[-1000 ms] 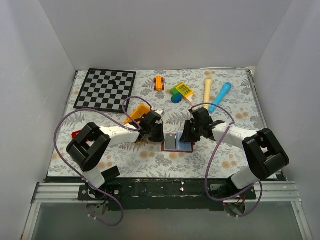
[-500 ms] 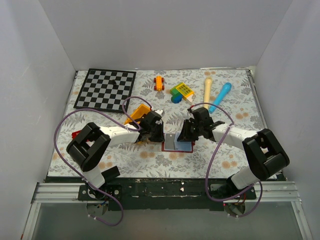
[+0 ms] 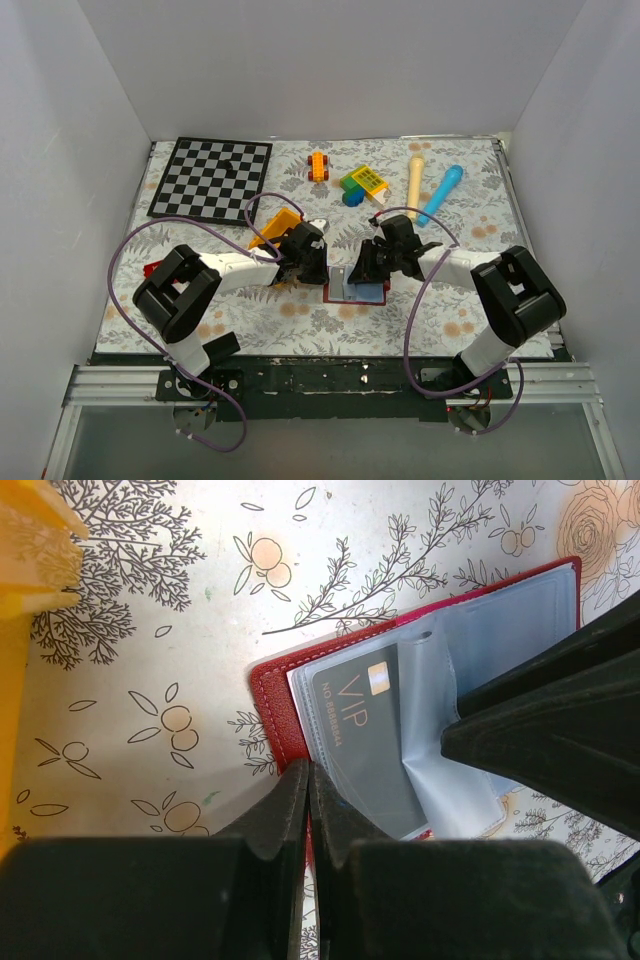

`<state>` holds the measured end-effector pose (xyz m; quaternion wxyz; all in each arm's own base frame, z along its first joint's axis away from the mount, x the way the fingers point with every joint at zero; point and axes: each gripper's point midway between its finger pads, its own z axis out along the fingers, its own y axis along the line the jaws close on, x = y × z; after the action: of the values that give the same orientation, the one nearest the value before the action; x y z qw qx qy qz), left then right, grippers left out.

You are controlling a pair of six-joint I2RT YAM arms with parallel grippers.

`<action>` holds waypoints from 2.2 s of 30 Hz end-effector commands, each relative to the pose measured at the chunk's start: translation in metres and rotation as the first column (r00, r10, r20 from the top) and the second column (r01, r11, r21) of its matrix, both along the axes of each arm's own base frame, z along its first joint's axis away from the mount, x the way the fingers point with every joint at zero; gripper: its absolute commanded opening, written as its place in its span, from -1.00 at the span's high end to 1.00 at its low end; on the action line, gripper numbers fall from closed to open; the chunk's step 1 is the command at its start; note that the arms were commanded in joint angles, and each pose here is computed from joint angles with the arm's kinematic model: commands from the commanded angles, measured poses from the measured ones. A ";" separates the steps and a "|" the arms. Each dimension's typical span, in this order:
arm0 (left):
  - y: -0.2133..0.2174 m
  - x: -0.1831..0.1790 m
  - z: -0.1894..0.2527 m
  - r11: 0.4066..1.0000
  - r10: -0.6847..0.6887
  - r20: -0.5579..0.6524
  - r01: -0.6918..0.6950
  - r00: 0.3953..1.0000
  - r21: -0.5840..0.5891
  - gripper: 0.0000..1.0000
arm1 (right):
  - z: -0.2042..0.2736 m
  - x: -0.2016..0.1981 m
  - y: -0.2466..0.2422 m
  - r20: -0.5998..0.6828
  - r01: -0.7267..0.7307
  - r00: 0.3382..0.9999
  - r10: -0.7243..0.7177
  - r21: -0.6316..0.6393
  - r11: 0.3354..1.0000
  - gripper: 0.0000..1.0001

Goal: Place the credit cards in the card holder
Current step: Insert the credit card into the card holder.

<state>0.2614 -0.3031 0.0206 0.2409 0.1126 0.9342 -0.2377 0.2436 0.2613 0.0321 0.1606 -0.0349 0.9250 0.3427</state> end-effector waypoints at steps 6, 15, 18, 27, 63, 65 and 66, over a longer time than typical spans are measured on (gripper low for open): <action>0.014 -0.018 -0.016 0.997 -0.019 -0.069 0.024 0.997 0.070 1.00 | 0.032 0.020 0.025 0.076 -0.044 0.996 0.036 0.110 0.993 0.44; 0.014 -0.019 -0.019 0.997 -0.021 -0.076 0.027 0.997 0.074 1.00 | 0.033 0.013 0.039 0.065 -0.107 0.993 0.097 0.178 0.978 0.36; 0.014 -0.019 -0.017 0.997 -0.022 -0.074 0.027 0.997 0.072 1.00 | 0.038 0.010 0.048 0.072 -0.146 0.989 0.133 0.223 0.964 0.30; 0.015 -0.020 -0.018 0.997 -0.019 -0.077 0.025 0.997 0.075 1.00 | 0.024 0.007 0.061 0.025 -0.170 0.985 0.169 0.215 0.962 0.28; 0.030 0.011 0.117 0.994 0.103 0.225 -0.094 0.969 -0.050 0.93 | 0.063 -0.017 0.019 0.271 -0.153 0.954 0.127 0.079 0.985 0.28; 0.044 0.018 0.132 0.990 0.140 0.251 -0.128 0.958 -0.063 0.90 | 0.064 -0.025 0.030 0.286 -0.199 0.941 0.178 0.045 0.979 0.27; 0.053 0.023 0.138 0.986 0.163 0.255 -0.148 0.953 -0.075 0.89 | 0.065 -0.030 0.036 0.299 -0.219 0.933 0.201 0.025 0.976 0.26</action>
<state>0.2646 -0.2755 0.1157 0.3277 0.0952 0.9104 -0.2338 0.2202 0.2753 0.0879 0.2429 -0.1253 0.8812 0.3856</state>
